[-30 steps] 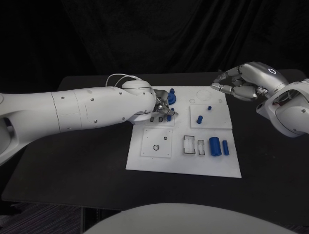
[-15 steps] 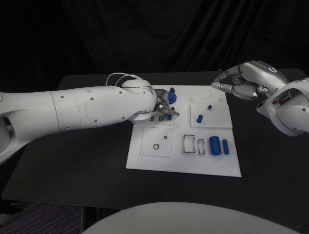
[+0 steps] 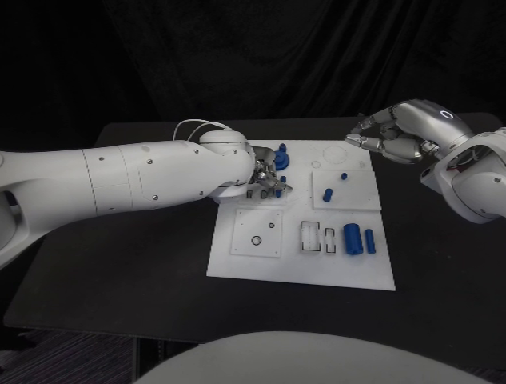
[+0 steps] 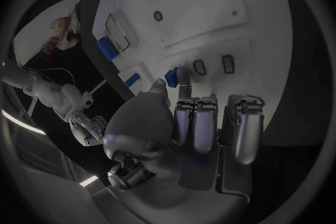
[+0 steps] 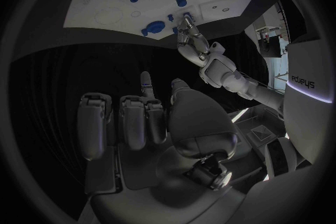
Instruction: Assemble the parts on the task board
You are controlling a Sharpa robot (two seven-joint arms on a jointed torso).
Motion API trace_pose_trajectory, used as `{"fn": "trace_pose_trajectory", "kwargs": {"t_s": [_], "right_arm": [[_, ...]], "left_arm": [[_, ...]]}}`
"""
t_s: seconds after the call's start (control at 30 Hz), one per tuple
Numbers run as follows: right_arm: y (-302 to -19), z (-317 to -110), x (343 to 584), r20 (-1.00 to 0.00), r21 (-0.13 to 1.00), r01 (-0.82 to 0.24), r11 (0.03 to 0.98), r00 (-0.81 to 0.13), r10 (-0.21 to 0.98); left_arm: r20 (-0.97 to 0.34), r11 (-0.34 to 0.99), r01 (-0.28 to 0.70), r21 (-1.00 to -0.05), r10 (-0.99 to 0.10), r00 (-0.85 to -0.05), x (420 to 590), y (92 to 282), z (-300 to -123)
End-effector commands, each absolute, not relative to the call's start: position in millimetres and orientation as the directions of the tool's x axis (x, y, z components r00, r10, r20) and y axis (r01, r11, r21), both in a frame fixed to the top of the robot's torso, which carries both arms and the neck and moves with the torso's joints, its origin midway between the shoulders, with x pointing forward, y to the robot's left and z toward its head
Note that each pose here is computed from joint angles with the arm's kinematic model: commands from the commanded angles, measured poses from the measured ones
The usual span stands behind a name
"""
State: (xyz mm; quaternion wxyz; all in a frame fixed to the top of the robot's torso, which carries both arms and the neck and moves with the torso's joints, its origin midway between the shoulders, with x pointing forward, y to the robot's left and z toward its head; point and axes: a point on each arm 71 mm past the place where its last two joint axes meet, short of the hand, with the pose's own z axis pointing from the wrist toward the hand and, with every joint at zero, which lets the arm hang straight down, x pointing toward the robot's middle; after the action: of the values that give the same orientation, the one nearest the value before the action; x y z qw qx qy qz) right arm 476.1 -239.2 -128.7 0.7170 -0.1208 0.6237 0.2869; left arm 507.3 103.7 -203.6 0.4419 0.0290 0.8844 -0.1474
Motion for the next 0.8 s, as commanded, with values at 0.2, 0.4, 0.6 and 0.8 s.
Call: {"fn": "trace_pose_trajectory", "kwargs": {"t_s": [0.2,0.4,0.6,0.8], "right_arm": [[-238.9,-128.6,476.3,-0.963,0.180,-0.564,0.806,0.068,0.262],[-238.7,-128.7,476.6,-0.963,0.179,-0.564,0.806,0.067,0.261],[-238.7,-128.8,476.7,-0.963,0.179,-0.564,0.806,0.067,0.261],[-238.8,-128.9,476.8,-0.963,0.179,-0.563,0.807,0.066,0.260]], "left_arm": [[-0.781,0.954,0.199,-0.226,-0.056,-0.622,504.6,102.9,-205.5],[-0.782,0.952,0.202,-0.230,-0.057,-0.621,504.5,102.9,-205.3],[-0.784,0.948,0.208,-0.239,-0.062,-0.618,504.9,102.5,-204.8],[-0.786,0.945,0.214,-0.246,-0.065,-0.615,505.2,101.7,-204.5]]}}
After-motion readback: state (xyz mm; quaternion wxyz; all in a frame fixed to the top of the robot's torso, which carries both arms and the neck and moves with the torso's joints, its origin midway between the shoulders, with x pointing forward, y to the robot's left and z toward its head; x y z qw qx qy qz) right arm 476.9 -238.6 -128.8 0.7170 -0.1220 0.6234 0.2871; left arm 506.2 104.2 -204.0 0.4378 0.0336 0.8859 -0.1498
